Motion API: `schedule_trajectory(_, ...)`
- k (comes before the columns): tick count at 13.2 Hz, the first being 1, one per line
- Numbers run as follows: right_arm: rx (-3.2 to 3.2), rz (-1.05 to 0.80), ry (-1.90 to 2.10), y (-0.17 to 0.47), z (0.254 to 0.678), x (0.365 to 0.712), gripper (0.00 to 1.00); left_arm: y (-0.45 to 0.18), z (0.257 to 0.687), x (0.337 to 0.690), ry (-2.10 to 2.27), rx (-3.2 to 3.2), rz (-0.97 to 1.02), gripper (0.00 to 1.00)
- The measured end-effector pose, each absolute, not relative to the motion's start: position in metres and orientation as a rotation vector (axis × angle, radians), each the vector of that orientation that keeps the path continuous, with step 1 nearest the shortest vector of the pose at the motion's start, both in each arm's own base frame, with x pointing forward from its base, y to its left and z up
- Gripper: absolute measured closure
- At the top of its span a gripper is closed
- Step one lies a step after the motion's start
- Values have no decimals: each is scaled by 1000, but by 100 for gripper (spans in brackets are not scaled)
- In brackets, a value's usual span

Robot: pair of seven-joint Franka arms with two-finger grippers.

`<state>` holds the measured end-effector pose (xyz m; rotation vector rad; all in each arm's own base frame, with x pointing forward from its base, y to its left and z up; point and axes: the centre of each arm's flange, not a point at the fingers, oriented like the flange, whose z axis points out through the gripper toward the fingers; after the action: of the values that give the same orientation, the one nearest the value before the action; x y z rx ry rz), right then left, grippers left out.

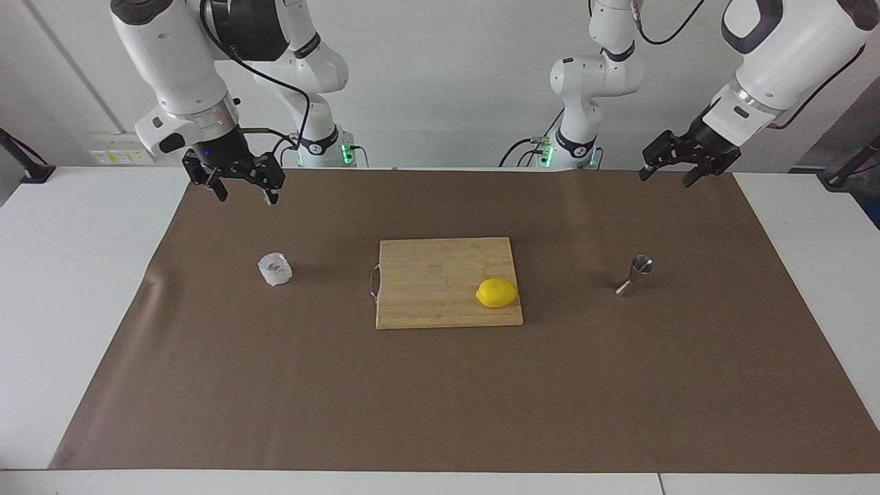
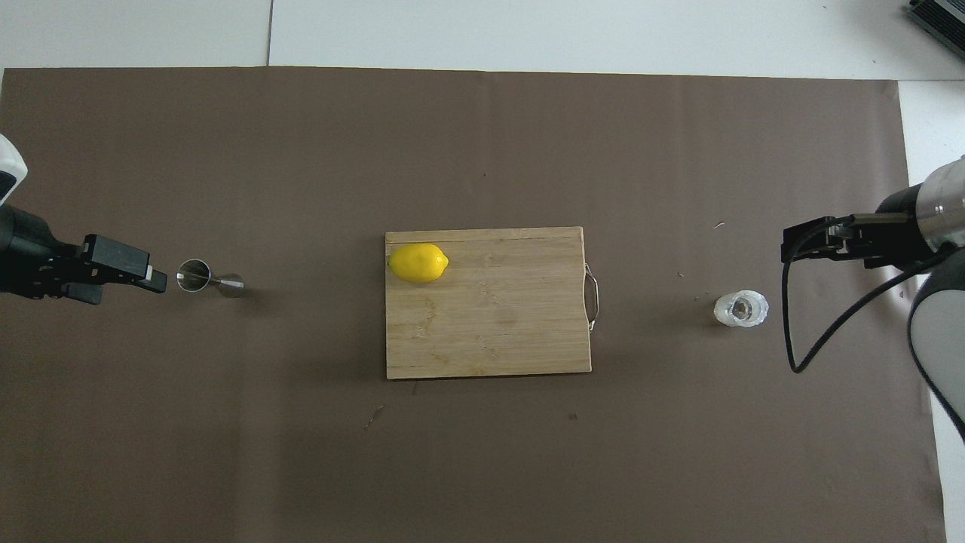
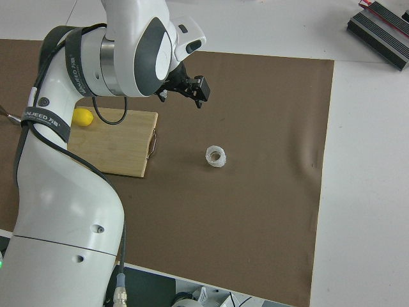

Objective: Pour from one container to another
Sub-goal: 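Open the left gripper and move it toward the metal cup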

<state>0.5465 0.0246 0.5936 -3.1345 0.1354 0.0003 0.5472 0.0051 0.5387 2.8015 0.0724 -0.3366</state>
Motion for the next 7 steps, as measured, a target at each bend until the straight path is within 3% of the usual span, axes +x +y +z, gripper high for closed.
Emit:
schedule_trajectory(2, -3135, 0, 135, 25, 594, 546, 0, 38, 502, 559, 174, 2718, -432, 0)
schedule_trajectory(7, -3134, 0, 135, 25, 594, 546, 0, 72, 462, 556, 614, 2400, -752, 0)
